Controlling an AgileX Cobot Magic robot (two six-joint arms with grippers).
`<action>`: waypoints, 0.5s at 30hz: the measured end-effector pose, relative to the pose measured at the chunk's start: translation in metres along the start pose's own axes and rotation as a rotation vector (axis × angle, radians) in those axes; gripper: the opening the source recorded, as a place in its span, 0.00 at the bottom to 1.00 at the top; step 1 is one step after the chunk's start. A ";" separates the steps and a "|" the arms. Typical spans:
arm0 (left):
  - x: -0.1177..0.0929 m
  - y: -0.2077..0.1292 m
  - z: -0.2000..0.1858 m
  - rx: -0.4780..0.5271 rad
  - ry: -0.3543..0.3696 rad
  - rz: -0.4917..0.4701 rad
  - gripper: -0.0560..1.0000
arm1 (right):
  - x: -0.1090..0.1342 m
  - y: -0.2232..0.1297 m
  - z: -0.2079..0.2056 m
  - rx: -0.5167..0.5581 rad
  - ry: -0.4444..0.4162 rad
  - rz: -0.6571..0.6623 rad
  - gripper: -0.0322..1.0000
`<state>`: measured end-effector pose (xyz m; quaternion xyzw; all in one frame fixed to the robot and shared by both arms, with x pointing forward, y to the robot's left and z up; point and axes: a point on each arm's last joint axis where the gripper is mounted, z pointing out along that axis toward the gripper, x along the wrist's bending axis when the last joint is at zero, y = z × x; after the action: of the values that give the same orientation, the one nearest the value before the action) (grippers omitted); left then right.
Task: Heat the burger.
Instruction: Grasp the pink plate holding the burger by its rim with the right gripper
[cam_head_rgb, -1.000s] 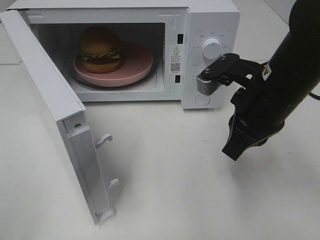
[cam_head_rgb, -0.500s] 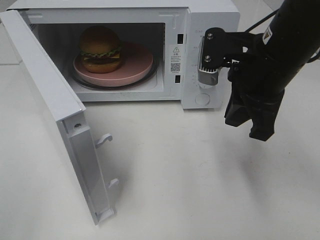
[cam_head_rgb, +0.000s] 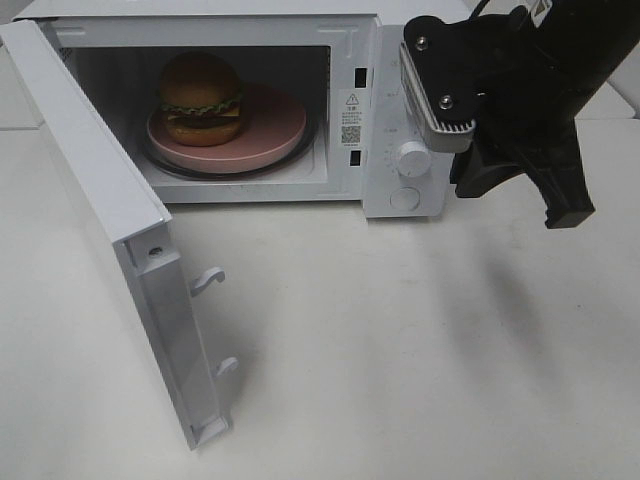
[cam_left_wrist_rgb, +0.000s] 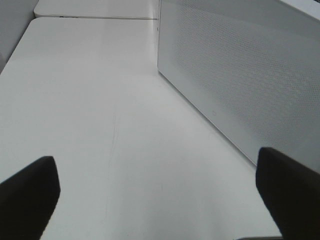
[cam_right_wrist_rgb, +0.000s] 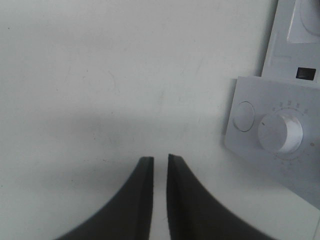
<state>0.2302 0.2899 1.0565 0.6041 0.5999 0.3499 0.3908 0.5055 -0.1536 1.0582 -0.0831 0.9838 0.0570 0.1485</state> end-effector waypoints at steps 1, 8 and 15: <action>0.000 0.000 0.000 0.000 0.000 0.000 0.99 | 0.000 0.000 0.000 0.000 0.000 0.000 0.16; 0.000 0.000 0.000 0.000 0.000 0.000 0.99 | 0.002 0.009 0.000 0.028 -0.027 -0.136 0.21; 0.000 0.000 0.000 0.000 0.000 0.000 0.99 | -0.002 0.027 -0.002 -0.011 -0.134 -0.208 0.37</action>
<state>0.2302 0.2899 1.0565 0.6041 0.5999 0.3499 0.3908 0.5024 -0.1276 1.0627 -0.1817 0.9573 0.0520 0.2188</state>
